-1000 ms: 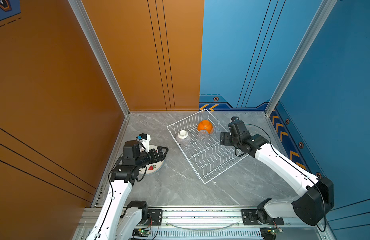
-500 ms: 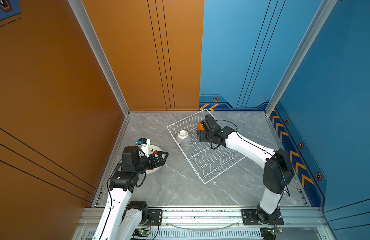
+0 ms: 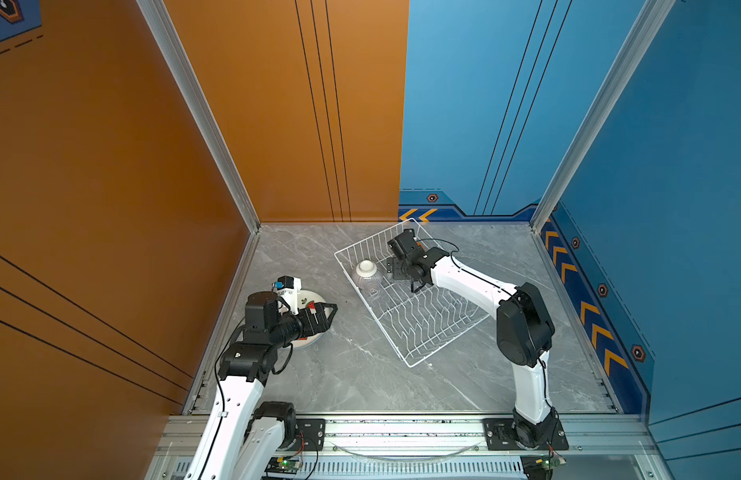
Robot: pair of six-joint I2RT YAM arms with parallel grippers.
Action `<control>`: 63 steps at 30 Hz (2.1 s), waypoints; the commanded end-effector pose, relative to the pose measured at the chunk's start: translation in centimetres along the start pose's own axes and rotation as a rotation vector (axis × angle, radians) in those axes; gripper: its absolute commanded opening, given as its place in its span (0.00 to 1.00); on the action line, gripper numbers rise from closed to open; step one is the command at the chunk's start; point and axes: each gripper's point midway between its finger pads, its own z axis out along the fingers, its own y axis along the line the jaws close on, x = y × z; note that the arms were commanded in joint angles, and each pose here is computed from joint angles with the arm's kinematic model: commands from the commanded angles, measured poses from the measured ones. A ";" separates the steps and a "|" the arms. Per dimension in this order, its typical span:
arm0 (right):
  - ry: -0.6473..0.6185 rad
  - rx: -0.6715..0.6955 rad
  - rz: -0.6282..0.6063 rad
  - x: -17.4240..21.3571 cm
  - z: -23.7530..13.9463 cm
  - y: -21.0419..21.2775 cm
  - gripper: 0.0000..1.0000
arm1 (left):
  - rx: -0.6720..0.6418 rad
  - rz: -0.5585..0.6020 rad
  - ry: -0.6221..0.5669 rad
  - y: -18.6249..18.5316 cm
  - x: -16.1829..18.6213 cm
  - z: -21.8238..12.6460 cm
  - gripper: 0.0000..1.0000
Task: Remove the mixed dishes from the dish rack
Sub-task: 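Lower the right gripper into the rack and grasp a clear plastic cup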
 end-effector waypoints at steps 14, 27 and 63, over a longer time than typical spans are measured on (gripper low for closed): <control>0.057 0.072 0.043 1.5 2.6 -0.7 0.82 | -0.022 -0.022 0.031 0.8 0.8 0.4 0.98; 0.041 0.058 0.065 1.4 2.4 -0.6 0.57 | -0.034 -0.042 0.032 1.4 0.8 0.6 0.98; -0.205 -0.443 0.314 -1.2 -9.7 1.2 0.53 | 0.187 -0.087 -0.196 -5.1 -3.5 2.0 0.98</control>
